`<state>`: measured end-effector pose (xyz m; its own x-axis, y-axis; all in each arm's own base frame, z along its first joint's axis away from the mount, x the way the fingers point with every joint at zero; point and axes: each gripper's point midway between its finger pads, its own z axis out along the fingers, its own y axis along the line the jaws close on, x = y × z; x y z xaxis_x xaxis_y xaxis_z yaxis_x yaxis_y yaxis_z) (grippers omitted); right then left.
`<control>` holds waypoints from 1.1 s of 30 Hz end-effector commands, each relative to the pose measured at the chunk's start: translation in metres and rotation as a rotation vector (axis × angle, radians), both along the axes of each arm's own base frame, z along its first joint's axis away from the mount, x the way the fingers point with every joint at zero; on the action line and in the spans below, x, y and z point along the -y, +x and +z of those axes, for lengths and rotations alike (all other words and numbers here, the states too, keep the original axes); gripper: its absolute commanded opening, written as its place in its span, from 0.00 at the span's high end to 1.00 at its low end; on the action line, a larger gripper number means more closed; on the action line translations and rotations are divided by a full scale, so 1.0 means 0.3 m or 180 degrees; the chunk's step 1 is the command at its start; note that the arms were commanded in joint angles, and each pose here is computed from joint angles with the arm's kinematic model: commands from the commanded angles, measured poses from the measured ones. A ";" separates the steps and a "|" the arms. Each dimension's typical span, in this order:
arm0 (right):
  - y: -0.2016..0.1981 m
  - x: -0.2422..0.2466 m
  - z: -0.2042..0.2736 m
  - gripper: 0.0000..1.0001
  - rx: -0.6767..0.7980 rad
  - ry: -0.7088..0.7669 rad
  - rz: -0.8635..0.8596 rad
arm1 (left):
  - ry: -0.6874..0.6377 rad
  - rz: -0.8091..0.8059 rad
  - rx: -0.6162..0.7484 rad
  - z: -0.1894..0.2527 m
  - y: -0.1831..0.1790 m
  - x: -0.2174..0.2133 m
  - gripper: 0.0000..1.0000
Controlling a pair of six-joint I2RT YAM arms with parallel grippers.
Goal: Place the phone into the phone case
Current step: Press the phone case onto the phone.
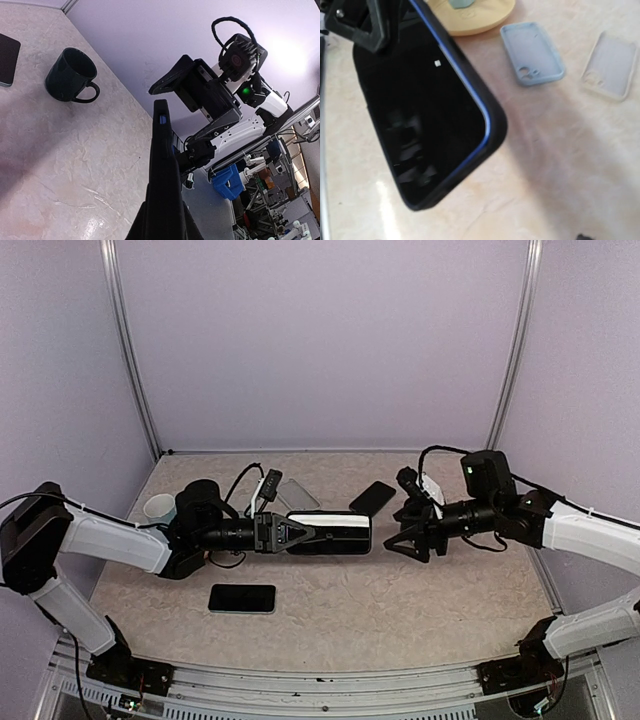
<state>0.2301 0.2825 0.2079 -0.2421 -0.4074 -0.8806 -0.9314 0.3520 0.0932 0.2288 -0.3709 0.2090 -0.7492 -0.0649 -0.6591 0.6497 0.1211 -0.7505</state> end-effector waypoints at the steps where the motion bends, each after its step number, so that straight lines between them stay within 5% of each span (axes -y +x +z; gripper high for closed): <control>1: 0.004 0.010 0.045 0.14 0.0499 -0.0061 -0.0028 | -0.0202 -0.0070 0.0156 0.091 0.012 0.018 1.00; 6: -0.015 -0.007 0.062 0.01 0.0931 -0.0150 0.0037 | -0.0168 -0.0116 0.0042 0.075 0.015 0.031 1.00; 33: -0.026 -0.128 -0.061 0.06 0.2645 -0.1403 -0.0117 | -0.0305 0.0187 -0.0508 0.087 0.112 0.037 1.00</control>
<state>0.2077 0.3226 0.1787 0.3531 -0.7227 -0.5942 -0.7348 0.1789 -0.6543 0.2502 -0.3789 0.1939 -0.8657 -0.0912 -0.4923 0.4737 0.1691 -0.8643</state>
